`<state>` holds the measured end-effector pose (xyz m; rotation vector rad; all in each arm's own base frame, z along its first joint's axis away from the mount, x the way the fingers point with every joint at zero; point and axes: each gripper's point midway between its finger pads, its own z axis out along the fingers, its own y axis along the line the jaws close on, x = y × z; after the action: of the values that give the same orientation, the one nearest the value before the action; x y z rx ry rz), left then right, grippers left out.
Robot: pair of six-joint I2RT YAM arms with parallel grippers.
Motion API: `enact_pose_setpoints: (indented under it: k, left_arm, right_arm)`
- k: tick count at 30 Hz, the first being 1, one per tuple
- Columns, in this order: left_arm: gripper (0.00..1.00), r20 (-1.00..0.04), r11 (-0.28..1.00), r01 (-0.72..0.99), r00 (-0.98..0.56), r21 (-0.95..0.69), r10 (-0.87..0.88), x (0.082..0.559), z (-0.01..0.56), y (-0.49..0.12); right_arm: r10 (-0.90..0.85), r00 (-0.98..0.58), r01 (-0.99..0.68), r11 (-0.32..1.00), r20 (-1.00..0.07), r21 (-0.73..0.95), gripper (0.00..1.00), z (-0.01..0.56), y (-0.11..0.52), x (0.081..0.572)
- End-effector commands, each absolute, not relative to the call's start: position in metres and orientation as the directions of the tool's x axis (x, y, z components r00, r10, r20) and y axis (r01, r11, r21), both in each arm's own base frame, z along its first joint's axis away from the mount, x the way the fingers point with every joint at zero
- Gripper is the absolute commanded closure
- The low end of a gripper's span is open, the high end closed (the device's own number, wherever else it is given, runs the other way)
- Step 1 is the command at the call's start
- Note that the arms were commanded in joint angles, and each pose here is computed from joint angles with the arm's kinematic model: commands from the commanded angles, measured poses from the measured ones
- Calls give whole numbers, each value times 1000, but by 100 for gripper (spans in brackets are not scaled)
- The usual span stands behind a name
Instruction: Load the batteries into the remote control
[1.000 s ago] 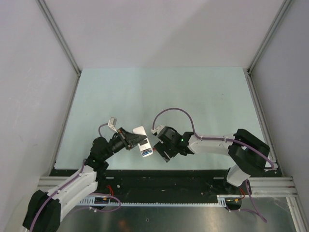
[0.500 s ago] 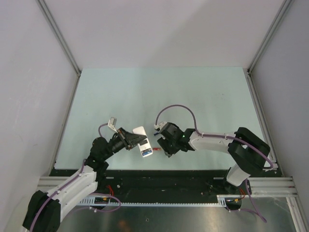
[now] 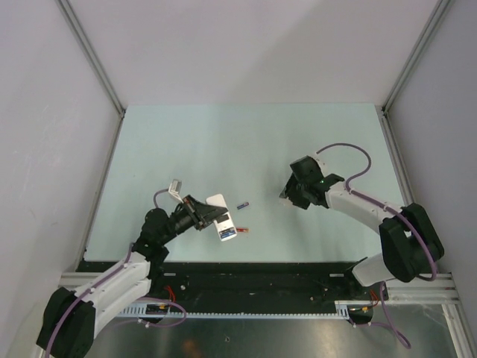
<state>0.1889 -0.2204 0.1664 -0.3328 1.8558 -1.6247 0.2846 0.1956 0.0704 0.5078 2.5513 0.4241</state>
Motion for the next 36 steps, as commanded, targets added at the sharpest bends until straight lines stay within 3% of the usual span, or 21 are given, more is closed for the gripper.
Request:
enact_pose_setpoints:
  k: [1,7,12,18,22,29,32,36]
  left_arm:
    - [100,-355,180,313,-710,-933,-608,203,206,-222]
    - [100,-361,194,310,-694,-931,-622,210,208,-224]
    - [100,-342,203,276,-705,-939,-621,210,198,-225]
    - [100,-334,199,269,-715,-942,-614,208,195,-227]
    - [100,-337,204,269,-718,-941,-608,207,193,-227]
    - [100,-338,208,266,-731,-941,-593,207,191,-230]
    - [100,-339,208,268,-732,-941,-590,206,191,-230]
    - [100,-346,211,274,-720,-938,-602,208,192,-228]
  right_arm:
    - [719,-610,546,686,-333,481,68,77,195,309]
    - [829,-446,748,552,-338,368,72,46,167,304]
    - [865,-390,838,476,-317,267,69,17,172,287]
    - [844,-435,832,510,-313,219,43,11,199,289]
    - [820,-459,809,544,-342,221,33,21,199,291]
    - [716,-557,691,681,-420,244,24,61,200,289]
    - [579,-652,524,811,-490,260,23,91,205,291]
    - [241,-758,174,970,-606,168,24,118,206,296]
